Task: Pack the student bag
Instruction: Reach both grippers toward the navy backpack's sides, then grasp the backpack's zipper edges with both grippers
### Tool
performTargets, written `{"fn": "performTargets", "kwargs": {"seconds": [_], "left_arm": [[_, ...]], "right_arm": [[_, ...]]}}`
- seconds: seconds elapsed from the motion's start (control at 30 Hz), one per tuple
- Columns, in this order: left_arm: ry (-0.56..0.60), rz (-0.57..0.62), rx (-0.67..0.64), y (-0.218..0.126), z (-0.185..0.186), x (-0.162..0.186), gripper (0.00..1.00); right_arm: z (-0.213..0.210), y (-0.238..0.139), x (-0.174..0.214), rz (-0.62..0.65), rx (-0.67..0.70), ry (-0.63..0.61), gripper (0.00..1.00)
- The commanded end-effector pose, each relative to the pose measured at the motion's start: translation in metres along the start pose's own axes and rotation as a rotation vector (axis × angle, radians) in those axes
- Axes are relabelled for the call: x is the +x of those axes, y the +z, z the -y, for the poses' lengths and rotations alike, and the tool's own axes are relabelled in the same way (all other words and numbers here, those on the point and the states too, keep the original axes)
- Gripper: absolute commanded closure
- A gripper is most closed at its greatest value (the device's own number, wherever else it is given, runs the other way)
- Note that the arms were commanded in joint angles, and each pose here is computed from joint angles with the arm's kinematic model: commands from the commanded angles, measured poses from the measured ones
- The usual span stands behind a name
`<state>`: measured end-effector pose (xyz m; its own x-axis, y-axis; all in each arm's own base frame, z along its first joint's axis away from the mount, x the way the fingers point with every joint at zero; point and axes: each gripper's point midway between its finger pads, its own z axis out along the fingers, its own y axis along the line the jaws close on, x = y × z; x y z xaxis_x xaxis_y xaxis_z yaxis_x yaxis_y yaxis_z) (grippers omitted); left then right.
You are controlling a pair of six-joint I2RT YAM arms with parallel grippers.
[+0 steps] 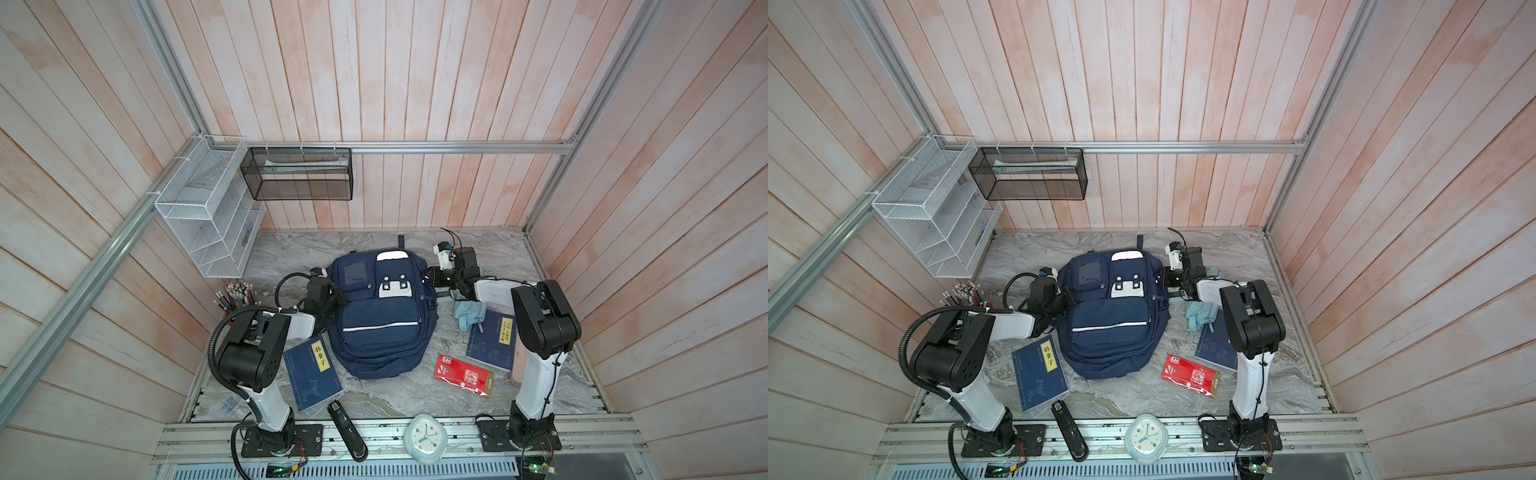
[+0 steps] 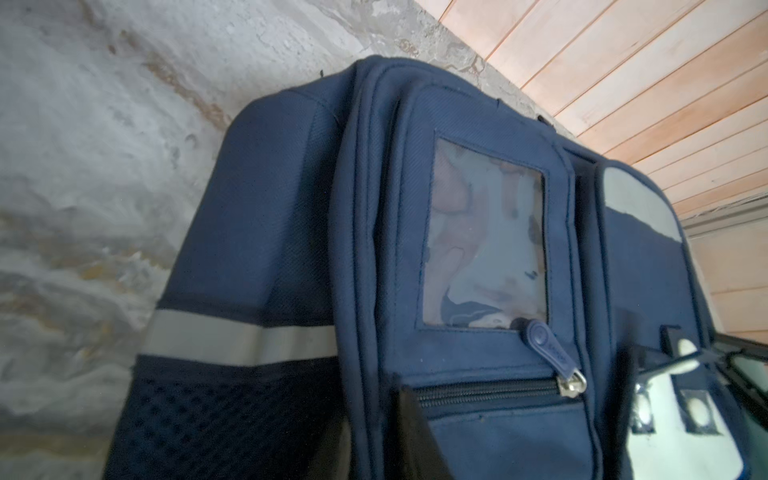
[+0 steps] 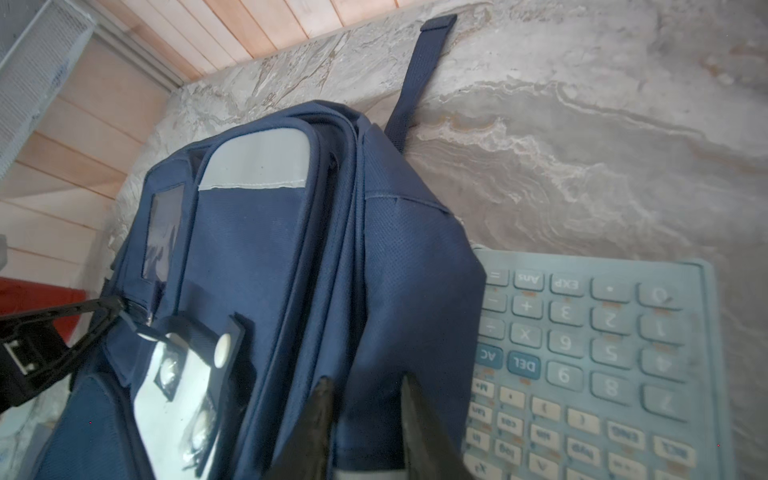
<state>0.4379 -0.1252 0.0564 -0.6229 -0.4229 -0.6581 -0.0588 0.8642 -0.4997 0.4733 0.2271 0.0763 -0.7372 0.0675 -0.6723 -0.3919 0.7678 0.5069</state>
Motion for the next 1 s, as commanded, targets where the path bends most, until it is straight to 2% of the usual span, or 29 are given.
{"fn": "performTargets", "kwargs": {"seconds": [0.0, 0.03, 0.1, 0.23, 0.47, 0.6, 0.67, 0.77, 0.87, 0.97], "left_arm": [[0.032, 0.035, 0.039, 0.012, 0.02, -0.023, 0.84], [0.035, 0.037, 0.041, 0.016, 0.022, -0.027, 0.89], [0.035, 0.043, 0.052, 0.027, 0.027, -0.04, 0.92], [0.031, 0.062, 0.074, 0.045, 0.038, -0.06, 0.92], [0.008, 0.114, 0.078, 0.071, 0.04, -0.111, 0.92], [0.009, 0.09, 0.116, 0.088, 0.054, -0.122, 0.92], [0.012, 0.094, 0.139, 0.091, 0.061, -0.125, 0.92], [0.015, 0.099, 0.135, 0.092, 0.063, -0.132, 0.88], [0.012, 0.117, 0.141, 0.083, 0.062, -0.141, 0.81], [0.016, 0.139, 0.147, 0.069, 0.064, -0.156, 0.6]], "right_arm": [[-0.013, 0.007, 0.007, -0.046, -0.069, 0.021, 0.82], [-0.014, 0.007, 0.007, -0.046, -0.078, 0.022, 0.84], [-0.016, 0.006, 0.006, -0.042, -0.086, 0.028, 0.85], [-0.018, 0.007, 0.003, -0.045, -0.09, 0.025, 0.85], [-0.031, 0.008, 0.02, -0.095, -0.092, 0.024, 0.87], [-0.02, 0.005, 0.023, -0.105, -0.024, 0.026, 0.85], [-0.025, 0.002, 0.027, -0.124, -0.041, 0.017, 0.83], [-0.041, -0.001, 0.045, -0.187, -0.056, -0.049, 0.81], [-0.054, -0.008, 0.056, -0.216, -0.076, -0.103, 0.74], [-0.054, -0.017, 0.05, -0.213, -0.052, -0.139, 0.73]]}}
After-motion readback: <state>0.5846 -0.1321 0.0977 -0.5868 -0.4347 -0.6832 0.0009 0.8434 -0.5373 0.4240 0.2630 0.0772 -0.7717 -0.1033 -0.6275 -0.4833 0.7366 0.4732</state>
